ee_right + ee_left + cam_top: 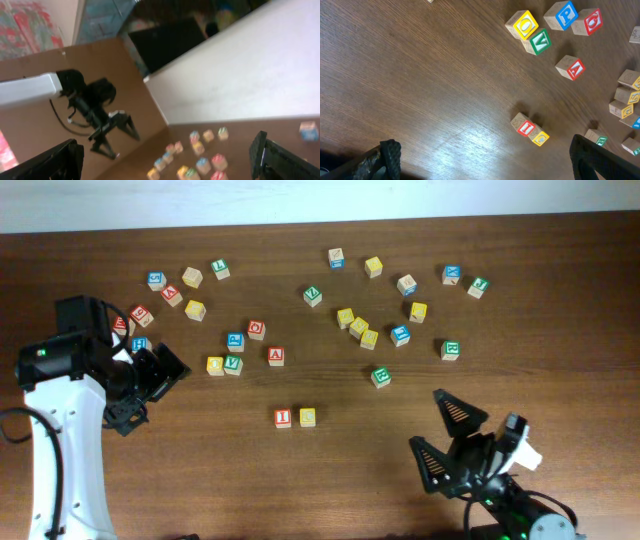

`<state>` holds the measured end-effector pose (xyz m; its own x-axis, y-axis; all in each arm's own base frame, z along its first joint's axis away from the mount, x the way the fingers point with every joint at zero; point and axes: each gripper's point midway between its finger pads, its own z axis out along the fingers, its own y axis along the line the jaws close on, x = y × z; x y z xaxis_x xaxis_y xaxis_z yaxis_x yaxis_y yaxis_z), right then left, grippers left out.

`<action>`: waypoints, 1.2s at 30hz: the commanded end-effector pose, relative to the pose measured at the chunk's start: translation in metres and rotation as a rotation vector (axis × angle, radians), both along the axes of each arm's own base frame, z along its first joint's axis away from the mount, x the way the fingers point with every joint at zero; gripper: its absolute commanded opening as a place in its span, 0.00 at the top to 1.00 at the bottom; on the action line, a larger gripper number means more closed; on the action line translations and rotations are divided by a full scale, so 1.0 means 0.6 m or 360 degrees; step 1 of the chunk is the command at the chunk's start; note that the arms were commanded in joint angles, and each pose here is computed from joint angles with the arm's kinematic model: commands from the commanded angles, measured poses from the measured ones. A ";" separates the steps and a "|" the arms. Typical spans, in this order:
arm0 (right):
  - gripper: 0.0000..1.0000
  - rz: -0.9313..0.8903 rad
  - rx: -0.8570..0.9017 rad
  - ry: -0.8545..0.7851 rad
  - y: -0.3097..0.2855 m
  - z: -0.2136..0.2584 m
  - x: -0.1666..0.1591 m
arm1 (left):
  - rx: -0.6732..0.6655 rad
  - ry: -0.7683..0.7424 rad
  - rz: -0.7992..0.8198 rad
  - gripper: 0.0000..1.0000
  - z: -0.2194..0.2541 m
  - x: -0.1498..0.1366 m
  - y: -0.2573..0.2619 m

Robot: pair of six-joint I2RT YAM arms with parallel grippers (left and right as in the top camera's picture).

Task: Spell out ICRA
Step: 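Move the right gripper forward toward the blocks on the right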

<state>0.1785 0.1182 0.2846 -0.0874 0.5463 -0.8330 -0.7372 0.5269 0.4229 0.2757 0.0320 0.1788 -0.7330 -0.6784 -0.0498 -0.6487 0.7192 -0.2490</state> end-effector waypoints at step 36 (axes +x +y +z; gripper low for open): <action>0.02 0.0481 -0.1273 0.0874 0.215 0.050 0.199 | -0.0001 -0.0054 0.0016 0.01 0.016 0.003 0.000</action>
